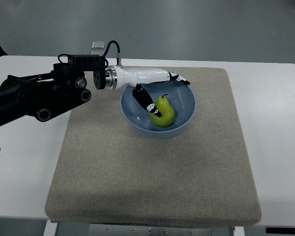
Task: Place pear in bowl with left hand
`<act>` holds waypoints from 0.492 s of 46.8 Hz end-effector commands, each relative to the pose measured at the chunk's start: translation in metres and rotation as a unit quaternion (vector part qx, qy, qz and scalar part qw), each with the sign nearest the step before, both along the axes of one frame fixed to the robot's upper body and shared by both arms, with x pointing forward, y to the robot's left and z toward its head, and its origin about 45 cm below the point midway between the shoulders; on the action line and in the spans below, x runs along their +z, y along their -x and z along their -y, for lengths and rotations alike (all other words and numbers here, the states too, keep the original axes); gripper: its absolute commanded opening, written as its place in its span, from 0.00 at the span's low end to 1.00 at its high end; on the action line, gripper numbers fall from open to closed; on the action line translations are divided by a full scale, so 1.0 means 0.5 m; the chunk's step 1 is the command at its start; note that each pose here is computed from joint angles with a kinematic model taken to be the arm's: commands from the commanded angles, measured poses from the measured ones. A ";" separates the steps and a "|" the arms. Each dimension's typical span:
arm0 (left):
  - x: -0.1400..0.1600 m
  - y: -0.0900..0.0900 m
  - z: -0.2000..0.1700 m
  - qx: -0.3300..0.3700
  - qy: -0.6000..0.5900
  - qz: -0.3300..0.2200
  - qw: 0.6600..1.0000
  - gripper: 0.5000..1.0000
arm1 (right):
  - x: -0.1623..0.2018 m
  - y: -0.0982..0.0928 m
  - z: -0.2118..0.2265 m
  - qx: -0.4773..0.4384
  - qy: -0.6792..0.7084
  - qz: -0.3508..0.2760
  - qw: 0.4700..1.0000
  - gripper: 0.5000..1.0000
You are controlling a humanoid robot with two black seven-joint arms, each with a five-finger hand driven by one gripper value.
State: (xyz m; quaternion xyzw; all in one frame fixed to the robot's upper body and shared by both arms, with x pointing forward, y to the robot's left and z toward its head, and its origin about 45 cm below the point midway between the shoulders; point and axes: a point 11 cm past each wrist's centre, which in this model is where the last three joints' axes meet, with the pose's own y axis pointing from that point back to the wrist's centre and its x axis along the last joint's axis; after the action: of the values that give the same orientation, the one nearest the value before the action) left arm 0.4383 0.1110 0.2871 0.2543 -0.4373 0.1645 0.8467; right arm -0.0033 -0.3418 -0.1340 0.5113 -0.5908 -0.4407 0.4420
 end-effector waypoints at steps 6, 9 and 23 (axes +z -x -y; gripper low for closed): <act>0.050 -0.053 -0.053 0.064 0.054 0.002 0.996 0.91 | 0.000 0.000 0.000 0.000 0.000 0.000 1.000 0.85; 0.056 -0.072 -0.080 0.092 0.068 -0.002 0.993 0.91 | 0.000 0.000 -0.001 0.000 0.000 0.000 1.000 0.85; 0.056 -0.136 -0.199 0.208 0.124 -0.027 0.970 0.91 | 0.000 0.000 -0.001 0.000 0.000 0.000 1.000 0.85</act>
State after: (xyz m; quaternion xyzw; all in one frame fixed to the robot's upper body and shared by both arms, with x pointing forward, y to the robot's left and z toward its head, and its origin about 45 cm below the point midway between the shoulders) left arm 0.5004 0.1990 0.3134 0.2386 -0.3377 0.3589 0.8368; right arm -0.0033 -0.3418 -0.1340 0.5114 -0.5907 -0.4407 0.4419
